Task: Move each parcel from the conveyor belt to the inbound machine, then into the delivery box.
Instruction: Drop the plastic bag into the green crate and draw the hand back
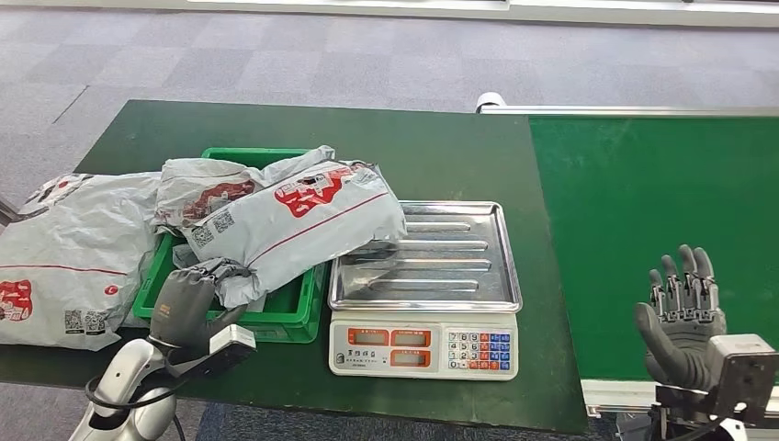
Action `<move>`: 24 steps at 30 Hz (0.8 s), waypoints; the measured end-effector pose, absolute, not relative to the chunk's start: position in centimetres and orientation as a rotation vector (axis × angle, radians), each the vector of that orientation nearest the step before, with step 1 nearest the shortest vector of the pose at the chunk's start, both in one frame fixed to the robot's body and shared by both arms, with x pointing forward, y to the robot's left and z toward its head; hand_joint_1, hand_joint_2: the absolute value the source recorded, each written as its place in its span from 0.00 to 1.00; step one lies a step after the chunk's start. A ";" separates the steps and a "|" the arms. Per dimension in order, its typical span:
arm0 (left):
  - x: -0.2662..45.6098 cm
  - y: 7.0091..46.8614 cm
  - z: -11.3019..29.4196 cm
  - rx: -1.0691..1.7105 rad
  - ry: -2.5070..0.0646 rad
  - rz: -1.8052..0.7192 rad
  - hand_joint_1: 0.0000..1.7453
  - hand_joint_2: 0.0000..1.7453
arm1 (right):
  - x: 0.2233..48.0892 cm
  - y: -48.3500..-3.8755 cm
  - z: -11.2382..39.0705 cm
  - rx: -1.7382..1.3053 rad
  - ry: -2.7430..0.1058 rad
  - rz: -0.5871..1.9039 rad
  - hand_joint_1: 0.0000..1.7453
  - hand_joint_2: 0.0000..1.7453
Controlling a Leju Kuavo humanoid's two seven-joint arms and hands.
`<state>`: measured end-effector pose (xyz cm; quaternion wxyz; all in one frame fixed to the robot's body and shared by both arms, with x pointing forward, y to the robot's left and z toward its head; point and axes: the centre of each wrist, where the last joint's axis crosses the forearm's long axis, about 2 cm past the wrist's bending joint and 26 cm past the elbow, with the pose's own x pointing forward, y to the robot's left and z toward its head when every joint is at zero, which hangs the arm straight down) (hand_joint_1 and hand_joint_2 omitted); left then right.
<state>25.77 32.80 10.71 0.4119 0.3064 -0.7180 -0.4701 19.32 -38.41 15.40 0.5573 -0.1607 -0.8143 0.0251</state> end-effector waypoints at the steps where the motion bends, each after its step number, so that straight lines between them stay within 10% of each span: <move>1: 25.8 32.8 10.6 0.752 -1.793 -1.183 0.00 1.00 | 19.3 -38.5 15.5 -0.381 -1.920 0.064 0.00 1.00; 13: 28.5 32.1 11.9 0.723 -1.719 -1.040 0.00 1.00 | 23.6 -37.0 16.4 -0.365 -1.893 0.112 0.00 1.00; 24: 33.1 34.1 17.6 1.343 -1.723 -0.694 0.00 1.00 | 35.5 -33.3 18.8 -0.146 -1.911 0.200 0.00 1.00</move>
